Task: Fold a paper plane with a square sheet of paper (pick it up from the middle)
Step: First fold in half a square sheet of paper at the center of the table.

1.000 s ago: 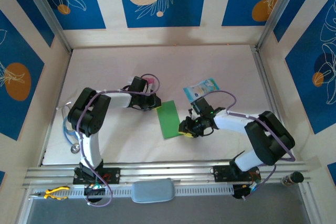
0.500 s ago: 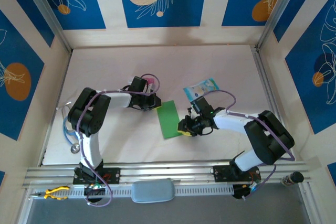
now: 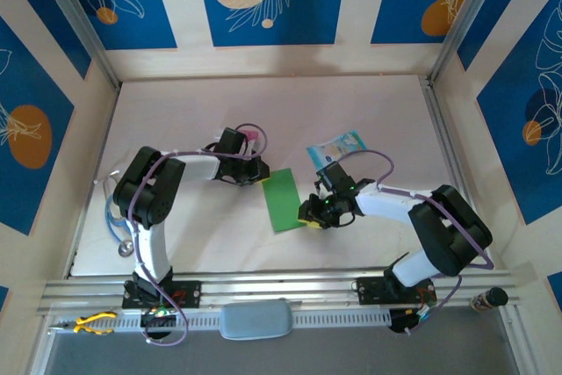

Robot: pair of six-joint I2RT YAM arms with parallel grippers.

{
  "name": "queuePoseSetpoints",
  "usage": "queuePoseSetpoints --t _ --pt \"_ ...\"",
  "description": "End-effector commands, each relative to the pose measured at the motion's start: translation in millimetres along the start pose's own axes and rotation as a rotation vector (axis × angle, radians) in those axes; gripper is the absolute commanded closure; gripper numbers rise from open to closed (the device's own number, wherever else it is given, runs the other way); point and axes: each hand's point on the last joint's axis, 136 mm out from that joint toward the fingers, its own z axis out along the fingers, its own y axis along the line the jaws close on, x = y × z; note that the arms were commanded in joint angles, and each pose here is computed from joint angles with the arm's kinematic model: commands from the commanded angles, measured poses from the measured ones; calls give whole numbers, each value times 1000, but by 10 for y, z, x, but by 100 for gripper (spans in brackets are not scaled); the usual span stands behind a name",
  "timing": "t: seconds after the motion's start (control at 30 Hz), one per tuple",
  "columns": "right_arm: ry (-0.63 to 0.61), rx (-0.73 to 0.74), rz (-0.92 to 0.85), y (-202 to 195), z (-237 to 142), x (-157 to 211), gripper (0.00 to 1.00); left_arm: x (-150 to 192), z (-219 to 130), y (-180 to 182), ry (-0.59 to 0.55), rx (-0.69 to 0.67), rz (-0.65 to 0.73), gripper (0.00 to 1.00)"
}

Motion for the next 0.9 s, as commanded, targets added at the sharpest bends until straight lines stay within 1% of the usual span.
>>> queuePoseSetpoints --t 0.0,0.13,0.3,0.4,0.63,0.87 --pt "25 46 35 -65 57 31 66 161 48 247 54 -75 -44 85" --pt "26 52 21 -36 76 23 66 155 45 242 53 -75 -44 85" --pt "30 -35 -18 179 60 10 66 155 47 242 52 -75 -44 85" --pt "24 -58 -27 242 53 -13 66 149 50 239 52 -74 -44 85" --pt "18 -98 -36 341 30 -52 66 158 55 246 54 -74 -44 85" --pt "-1 -91 -47 341 -34 -88 66 165 57 246 55 -73 -44 85"
